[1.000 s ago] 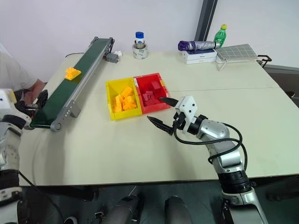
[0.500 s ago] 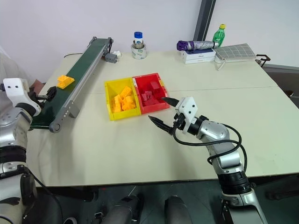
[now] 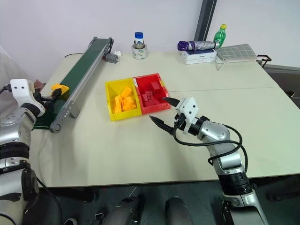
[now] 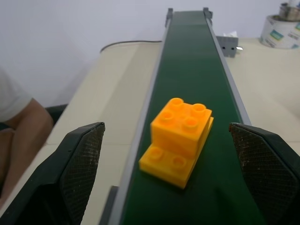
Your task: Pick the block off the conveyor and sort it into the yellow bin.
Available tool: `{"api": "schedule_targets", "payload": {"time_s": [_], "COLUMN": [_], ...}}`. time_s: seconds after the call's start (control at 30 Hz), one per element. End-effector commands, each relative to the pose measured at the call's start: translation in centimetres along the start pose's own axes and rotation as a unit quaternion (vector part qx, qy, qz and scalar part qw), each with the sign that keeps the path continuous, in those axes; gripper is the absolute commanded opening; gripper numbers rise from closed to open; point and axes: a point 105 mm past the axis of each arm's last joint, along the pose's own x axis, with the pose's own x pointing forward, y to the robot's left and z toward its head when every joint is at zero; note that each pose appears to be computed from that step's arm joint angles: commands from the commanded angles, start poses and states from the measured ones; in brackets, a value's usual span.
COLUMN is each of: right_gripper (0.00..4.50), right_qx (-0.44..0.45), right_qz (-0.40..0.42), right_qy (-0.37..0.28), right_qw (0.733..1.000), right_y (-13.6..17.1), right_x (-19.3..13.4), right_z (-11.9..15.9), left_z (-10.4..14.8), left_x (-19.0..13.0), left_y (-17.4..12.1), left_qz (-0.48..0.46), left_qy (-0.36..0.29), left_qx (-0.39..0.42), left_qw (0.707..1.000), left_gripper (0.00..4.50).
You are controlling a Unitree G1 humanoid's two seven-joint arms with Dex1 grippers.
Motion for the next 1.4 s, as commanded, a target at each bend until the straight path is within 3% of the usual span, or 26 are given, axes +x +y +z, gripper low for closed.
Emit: {"api": "schedule_targets", "payload": {"time_s": [0.03,0.17,0.2,0.27,0.4,0.43,0.6,0.73,0.83,1.0,1.2,1.33,1.4], "right_gripper": [4.50,4.50,4.50,4.50,4.50,4.50,4.50,4.50,4.50,4.50,4.50,4.50,4.50], "right_qx": [-0.020,-0.023,-0.024,-0.025,-0.028,-0.029,-0.032,-0.032,-0.032,-0.037,-0.043,-0.046,-0.046], "right_qz": [-0.001,-0.003,-0.003,-0.005,-0.007,-0.008,-0.010,-0.010,-0.007,-0.003,-0.010,-0.019,-0.024], "right_qy": [-0.018,-0.018,-0.018,-0.018,-0.017,-0.017,-0.015,-0.016,-0.016,-0.019,-0.019,-0.019,-0.019], "right_qw": [1.000,1.000,1.000,1.000,0.999,0.999,0.999,0.999,0.999,0.999,0.999,0.999,0.998], "right_y": [0.0,0.0,-0.1,-0.1,-0.2,-0.2,-0.4,-0.4,-0.5,-0.5,-0.5,-0.7,-0.6], "right_x": [0.1,0.1,0.1,0.1,0.0,0.0,-0.1,-0.2,0.0,0.4,0.4,0.1,0.0], "right_z": [1.3,1.3,1.4,1.4,1.4,1.4,1.3,1.3,1.2,1.4,1.5,1.6,1.6], "left_z": [1.3,0.7,0.5,0.4,-0.2,-0.2,1.5,3.3,4.7,5.7,5.5,5.9,6.3], "left_x": [0.2,0.3,0.3,0.3,-0.1,-0.4,-1.7,-2.8,-3.3,-1.4,1.8,3.5,3.8], "left_y": [0.0,-0.2,-0.2,-0.3,-0.4,-0.4,-1.7,-4.7,-8.6,-15.8,-21.1,-22.8,-23.6], "left_qz": [-0.003,-0.006,-0.005,-0.006,-0.006,-0.005,-0.025,-0.087,-0.160,-0.210,-0.182,-0.155,-0.160], "left_qy": [-0.020,-0.006,-0.003,-0.003,0.008,0.006,-0.035,-0.064,-0.075,-0.087,-0.104,-0.116,-0.124], "left_qx": [0.013,0.006,0.008,0.010,0.011,0.008,-0.019,-0.054,-0.053,-0.058,-0.100,-0.098,-0.109], "left_qw": [1.000,1.000,1.000,1.000,1.000,1.000,0.999,0.993,0.983,0.972,0.973,0.976,0.973], "left_gripper": [4.46,4.46,4.23,3.63,1.62,1.32,1.35,1.35,1.35,1.35,1.35,1.35,2.41]}}
